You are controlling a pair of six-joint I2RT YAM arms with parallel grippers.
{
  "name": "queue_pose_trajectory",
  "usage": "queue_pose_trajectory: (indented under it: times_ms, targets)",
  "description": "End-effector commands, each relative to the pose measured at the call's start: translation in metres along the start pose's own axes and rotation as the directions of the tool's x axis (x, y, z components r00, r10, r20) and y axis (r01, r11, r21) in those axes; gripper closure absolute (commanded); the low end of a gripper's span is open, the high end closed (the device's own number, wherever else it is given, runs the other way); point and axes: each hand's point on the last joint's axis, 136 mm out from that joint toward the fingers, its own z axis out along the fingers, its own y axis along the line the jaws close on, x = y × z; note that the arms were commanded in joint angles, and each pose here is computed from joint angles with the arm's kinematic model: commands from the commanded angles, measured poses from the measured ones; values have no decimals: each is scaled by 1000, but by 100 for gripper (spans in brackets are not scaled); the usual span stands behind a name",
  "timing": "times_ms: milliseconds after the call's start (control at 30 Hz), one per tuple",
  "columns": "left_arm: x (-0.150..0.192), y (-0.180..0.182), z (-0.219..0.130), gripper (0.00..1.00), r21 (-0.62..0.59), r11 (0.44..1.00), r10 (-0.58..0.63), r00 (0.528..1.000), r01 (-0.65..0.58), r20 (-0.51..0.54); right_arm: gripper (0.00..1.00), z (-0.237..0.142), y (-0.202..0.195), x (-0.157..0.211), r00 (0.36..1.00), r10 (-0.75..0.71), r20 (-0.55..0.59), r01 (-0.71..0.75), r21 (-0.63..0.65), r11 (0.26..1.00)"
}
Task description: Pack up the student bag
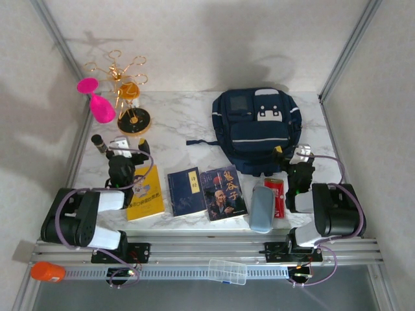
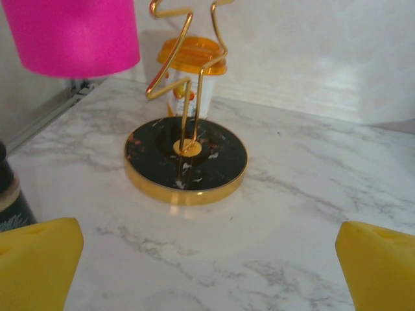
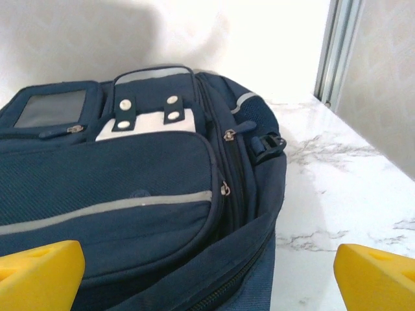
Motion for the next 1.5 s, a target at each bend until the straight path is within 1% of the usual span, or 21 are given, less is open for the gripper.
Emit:
queue_pose_trajectory:
  times_ms: [0,133,167,267,333,367,400,433,500,533,600,667,733,767,900,933,1067,1167,1267,1400,1467]
  targets:
    - [-6,-7,-3,1,37,999,-12,999,14,-45,1,-1,-7,-19,999,29,31,-31,48,998]
    - [-28,-9,-15,1,50,996,-71,997,72,-12,1,-7,-17,-34,995,102,23,-104,107,989]
    - [-33,-10,-18,1,57,995,-84,996,84,-4,1,-8,-17,-46,991,126,33,-129,108,986]
    - [-47,-14,-25,1,80,991,-104,995,103,4,1,-12,-13,-63,985,170,40,-173,90,981]
    - [-56,-10,-28,1,56,987,-151,988,150,14,1,-14,-14,-66,975,223,-1,-222,108,969]
    - [-59,-4,-28,1,20,978,-208,978,207,19,1,-15,-18,-68,956,292,-16,-288,136,948]
    - [-60,3,-29,1,-22,964,-265,964,265,16,1,-17,-23,-68,921,389,-26,-378,182,908]
    - [-60,5,-29,1,-45,955,-293,956,293,2,1,-18,-24,-68,902,430,-35,-416,197,888]
    - [-61,4,-28,1,-53,949,-314,949,312,-31,1,-19,-11,-71,893,443,-78,-430,138,892]
    - [-61,1,-27,1,-44,947,-320,946,318,-46,1,-20,-5,-69,876,470,-106,-458,116,881]
    - [-57,0,-26,1,-50,927,-375,925,373,-65,1,-22,-3,-62,828,541,-148,-523,145,840]
    - [-53,-2,-24,1,-47,911,-412,906,409,-96,1,-23,3,-56,813,540,-218,-519,149,842]
    - [-52,-3,-21,1,-66,896,-445,886,440,-129,1,-25,5,-48,788,545,-286,-513,184,838]
    - [-47,-6,-21,1,-73,893,-449,877,443,-172,1,-26,8,-46,777,545,-316,-514,182,838]
    - [-46,-20,-24,1,-51,863,-500,835,502,-230,1,-32,23,-25,700,534,-474,-506,197,839]
    - [-46,-25,-26,1,-36,855,-510,826,518,-242,1,-34,22,-17,677,532,-509,-493,224,841]
    - [-35,-51,-38,1,7,817,-548,779,577,-305,1,-37,32,5,578,553,-600,-509,265,819]
    - [-28,-72,-48,1,31,801,-554,760,597,-340,1,-32,42,14,517,574,-635,-549,268,792]
    - [-22,-96,-60,1,92,775,-558,746,625,-364,1,-26,43,24,487,596,-639,-561,293,774]
    - [-16,-116,-72,1,135,749,-561,730,649,-390,1,-11,45,26,484,602,-635,-572,292,767]
    - [-21,-128,-76,1,180,746,-544,743,641,-390,2,-4,46,25,494,601,-628,-575,283,768]
